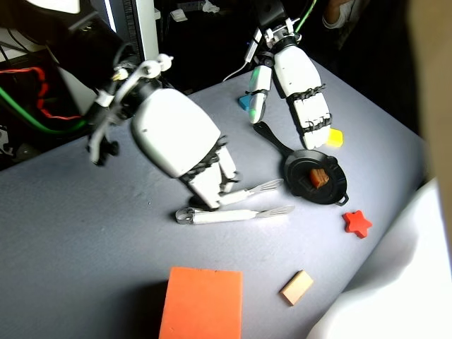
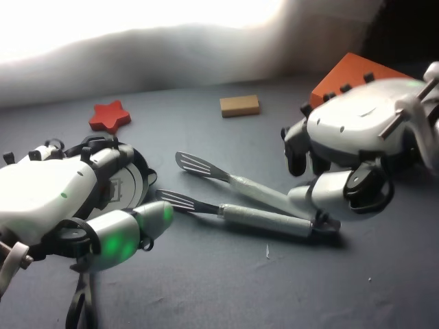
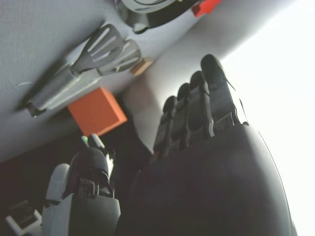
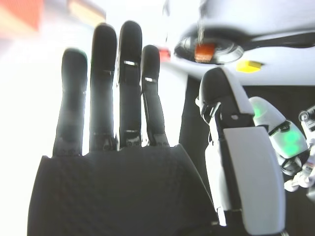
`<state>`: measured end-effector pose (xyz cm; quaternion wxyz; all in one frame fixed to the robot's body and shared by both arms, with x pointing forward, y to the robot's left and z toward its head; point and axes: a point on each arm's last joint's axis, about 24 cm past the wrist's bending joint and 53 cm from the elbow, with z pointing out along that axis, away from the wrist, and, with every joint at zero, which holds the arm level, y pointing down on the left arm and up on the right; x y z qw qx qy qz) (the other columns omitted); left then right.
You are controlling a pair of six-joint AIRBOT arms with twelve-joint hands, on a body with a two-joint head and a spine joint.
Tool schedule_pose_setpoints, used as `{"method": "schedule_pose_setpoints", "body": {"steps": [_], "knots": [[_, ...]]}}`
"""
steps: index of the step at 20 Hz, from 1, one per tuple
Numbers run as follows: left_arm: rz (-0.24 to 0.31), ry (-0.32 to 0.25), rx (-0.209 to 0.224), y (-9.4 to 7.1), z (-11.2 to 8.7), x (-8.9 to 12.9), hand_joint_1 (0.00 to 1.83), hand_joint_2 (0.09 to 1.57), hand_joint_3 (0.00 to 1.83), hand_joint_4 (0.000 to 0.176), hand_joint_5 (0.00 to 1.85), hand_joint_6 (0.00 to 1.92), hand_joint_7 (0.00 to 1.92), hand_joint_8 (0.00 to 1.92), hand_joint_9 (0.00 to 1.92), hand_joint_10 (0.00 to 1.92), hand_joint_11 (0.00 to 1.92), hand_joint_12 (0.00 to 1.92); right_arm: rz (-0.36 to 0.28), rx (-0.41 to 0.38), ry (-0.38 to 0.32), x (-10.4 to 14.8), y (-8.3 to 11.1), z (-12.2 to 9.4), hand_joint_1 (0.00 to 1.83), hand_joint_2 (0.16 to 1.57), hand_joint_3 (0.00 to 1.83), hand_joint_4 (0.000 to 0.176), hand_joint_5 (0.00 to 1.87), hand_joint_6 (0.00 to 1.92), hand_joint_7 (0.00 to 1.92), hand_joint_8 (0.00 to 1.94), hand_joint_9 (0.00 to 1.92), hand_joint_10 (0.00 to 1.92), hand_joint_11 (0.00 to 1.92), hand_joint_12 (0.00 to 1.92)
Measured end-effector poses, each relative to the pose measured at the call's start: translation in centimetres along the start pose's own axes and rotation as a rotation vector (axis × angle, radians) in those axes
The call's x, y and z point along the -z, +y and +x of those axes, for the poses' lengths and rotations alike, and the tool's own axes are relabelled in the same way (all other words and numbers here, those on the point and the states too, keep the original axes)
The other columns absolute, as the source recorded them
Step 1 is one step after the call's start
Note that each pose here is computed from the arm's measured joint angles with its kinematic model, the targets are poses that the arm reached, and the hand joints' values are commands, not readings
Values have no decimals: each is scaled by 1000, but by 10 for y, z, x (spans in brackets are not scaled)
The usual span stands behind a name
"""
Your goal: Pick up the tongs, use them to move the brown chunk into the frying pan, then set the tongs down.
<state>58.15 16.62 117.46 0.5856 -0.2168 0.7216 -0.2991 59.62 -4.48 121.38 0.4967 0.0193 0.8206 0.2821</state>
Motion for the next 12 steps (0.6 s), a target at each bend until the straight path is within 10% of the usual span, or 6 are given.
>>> {"method": "schedule_pose_setpoints", "body": {"steps": [1,2,3,5,11,12], "knots": [[0,0,1,0,0,0,422,1380,2,0,643,11,836,57,714,504,306,1461,-6,24,-9,5,3,-1,635,1348,1,0,535,883,703,857,562,1488,377,1921],[0,-1,2,0,0,0,844,1338,0,0,632,1197,998,144,774,846,449,1575,-8,42,-3,9,6,3,867,1356,0,0,568,1453,732,1046,604,1536,443,1921],[-3,-4,2,1,-2,-1,936,1350,1,0,595,1503,935,540,722,1144,451,1651,-6,38,13,14,8,11,938,1365,0,0,563,1595,744,1194,650,1545,490,1921],[0,-9,3,0,-3,-2,1080,1330,14,0,605,1695,644,1444,627,1518,411,1837,-7,37,29,20,9,19,1087,1335,0,0,551,1583,712,1547,714,1618,622,1916],[11,3,4,-5,2,0,338,1557,95,0,548,1592,716,1327,633,1507,449,1818,39,69,-11,19,-20,25,829,1476,13,0,384,1839,682,1681,732,1855,679,1921],[14,7,3,-6,4,0,715,1476,55,0,465,1785,769,1298,677,1422,417,1710,39,69,-18,18,-22,23,910,1433,0,0,479,1755,817,1529,862,1768,839,1921]]}}
